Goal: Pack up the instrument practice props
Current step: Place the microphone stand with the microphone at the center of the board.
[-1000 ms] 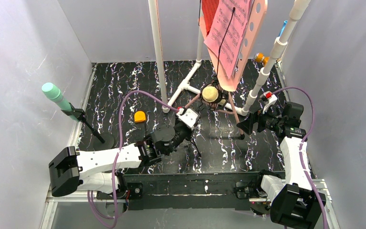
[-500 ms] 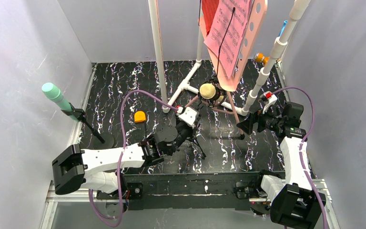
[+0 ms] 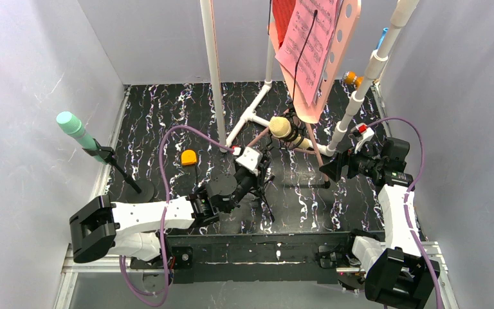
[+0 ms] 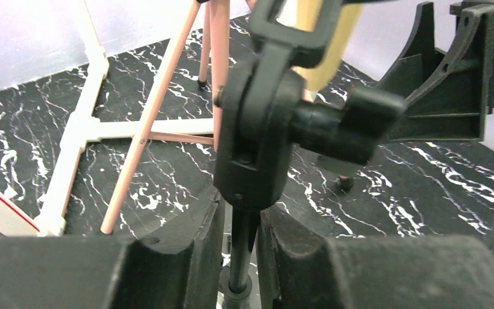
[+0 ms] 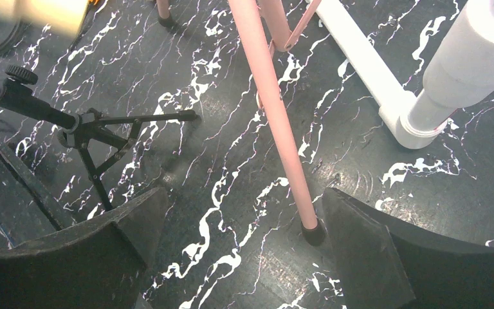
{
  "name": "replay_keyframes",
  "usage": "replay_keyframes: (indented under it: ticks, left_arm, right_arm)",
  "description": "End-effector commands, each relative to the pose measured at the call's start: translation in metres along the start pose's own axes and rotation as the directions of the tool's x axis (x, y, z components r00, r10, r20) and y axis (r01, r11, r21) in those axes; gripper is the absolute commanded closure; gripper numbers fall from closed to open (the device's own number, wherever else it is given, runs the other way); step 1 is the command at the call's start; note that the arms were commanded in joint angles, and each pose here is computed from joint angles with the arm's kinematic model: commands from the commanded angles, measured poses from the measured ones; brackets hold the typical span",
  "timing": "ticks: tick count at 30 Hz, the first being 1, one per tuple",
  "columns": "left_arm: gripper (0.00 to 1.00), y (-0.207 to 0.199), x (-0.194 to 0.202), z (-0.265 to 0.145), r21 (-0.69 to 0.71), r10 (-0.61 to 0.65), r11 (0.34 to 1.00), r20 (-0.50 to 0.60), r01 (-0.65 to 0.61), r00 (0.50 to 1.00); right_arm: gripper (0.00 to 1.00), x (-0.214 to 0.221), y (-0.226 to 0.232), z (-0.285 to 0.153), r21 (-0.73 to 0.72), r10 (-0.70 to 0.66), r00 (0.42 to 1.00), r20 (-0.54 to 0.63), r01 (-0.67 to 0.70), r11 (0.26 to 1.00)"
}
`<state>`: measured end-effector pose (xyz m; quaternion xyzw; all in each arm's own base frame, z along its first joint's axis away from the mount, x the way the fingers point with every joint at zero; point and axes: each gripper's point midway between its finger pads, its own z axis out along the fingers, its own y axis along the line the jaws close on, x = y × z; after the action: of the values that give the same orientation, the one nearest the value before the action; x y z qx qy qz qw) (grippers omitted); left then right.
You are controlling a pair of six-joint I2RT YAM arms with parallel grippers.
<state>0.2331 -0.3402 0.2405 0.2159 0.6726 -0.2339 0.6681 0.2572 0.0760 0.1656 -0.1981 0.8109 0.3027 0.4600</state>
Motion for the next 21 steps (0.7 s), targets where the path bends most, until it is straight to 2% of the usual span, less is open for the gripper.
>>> replay_keyframes:
  ticks: [1, 8, 11, 18, 21]
  left_arm:
    - [0.75, 0.006, -0.017, -0.013, -0.015, -0.117, 0.993, 0.069, 0.118, 0.991]
    - [0.54, 0.007, -0.015, -0.024, 0.020, -0.130, 0.992, 0.070, 0.129, 0.989]
    - [0.42, 0.003, -0.014, -0.029, 0.057, -0.125, 0.991, 0.063, 0.122, 0.990]
    - [0.07, -0.007, 0.000, -0.069, 0.260, 0.002, 0.965, 0.071, -0.020, 0.997]
    - [0.02, -0.004, 0.001, -0.086, 0.324, 0.066, 0.940, 0.123, -0.103, 0.990]
  right_arm:
    - [0.00, -0.007, -0.001, 0.000, -0.006, -0.042, 0.999, 0.028, 0.043, 0.999]
    - [0.00, -0.007, -0.001, 0.000, -0.006, -0.042, 0.999, 0.028, 0.043, 0.999]
    - [0.00, -0.006, -0.002, 0.000, -0.006, -0.042, 0.999, 0.027, 0.042, 0.999]
    - [0.00, -0.006, -0.001, 0.000, -0.008, -0.043, 0.999, 0.027, 0.044, 0.999]
    - [0.00, -0.006, 0.000, 0.000, -0.014, -0.043, 0.999, 0.028, 0.043, 0.999]
